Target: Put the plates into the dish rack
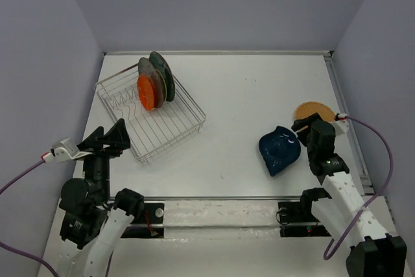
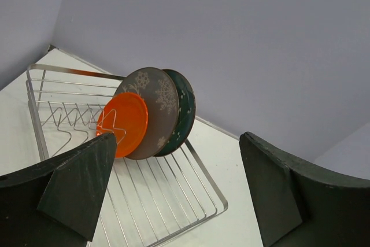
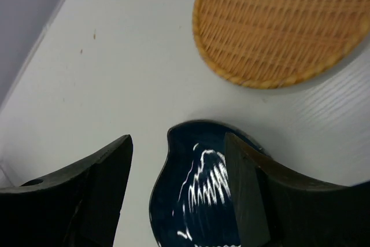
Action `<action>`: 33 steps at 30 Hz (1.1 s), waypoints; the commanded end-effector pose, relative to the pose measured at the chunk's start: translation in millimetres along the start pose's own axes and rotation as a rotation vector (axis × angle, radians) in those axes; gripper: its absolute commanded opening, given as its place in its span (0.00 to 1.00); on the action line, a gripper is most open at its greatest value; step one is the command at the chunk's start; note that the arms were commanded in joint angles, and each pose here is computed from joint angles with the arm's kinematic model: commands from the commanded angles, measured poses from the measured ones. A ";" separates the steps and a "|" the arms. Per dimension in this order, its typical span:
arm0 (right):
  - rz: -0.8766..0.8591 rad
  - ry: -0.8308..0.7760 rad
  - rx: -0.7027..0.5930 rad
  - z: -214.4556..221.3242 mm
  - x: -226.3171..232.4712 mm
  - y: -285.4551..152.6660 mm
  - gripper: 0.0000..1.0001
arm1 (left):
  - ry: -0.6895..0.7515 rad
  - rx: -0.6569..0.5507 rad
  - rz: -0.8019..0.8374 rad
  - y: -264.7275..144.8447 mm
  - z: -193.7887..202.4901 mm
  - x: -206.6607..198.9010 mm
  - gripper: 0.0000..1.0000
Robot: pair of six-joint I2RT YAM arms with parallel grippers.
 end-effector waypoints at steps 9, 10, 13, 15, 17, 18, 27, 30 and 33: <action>0.329 0.261 -0.167 -57.5 -80.4 33.2 0.69 | -0.016 -0.047 0.052 -5.2 -8.9 -3.0 0.99; 0.338 0.276 -0.156 -58.6 -83.8 35.4 0.69 | -0.017 -0.046 0.055 -5.2 -8.8 -3.2 0.99; 0.339 0.349 -0.118 -61.8 -99.7 44.1 0.71 | -0.020 -0.047 0.058 -6.1 -9.1 -3.1 0.99; 0.334 0.387 -0.047 -53.3 -107.3 51.9 0.73 | -0.021 -0.046 0.062 -6.4 -9.1 -3.4 0.99; 0.330 0.401 -0.037 -53.3 -110.6 59.8 0.73 | -0.021 -0.043 0.065 -6.5 -8.8 -3.5 0.99; 0.293 0.413 0.000 -50.4 -106.6 63.9 0.73 | -0.020 -0.042 0.064 -6.2 -8.5 -3.6 0.99; 0.211 0.603 0.154 -22.0 -115.0 97.0 0.49 | -0.020 -0.042 0.056 -6.3 -8.8 -2.7 0.99; 0.183 0.620 0.146 -22.3 -113.8 100.3 0.21 | -0.023 -0.047 0.056 -6.6 -9.9 -2.6 0.99; 0.169 0.599 0.095 -27.7 -112.3 95.5 0.07 | -0.021 -0.045 0.054 -6.2 -9.1 -2.5 0.99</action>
Point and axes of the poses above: each gripper's point midway between its finger pads, its own y axis out along the fingers, its own x axis along the line the jaws close on, z = x × y, the point moved 7 cm from there along -y, back along the fingers, and after that the axes turned 8 degrees about y, right-handed, at the moved point
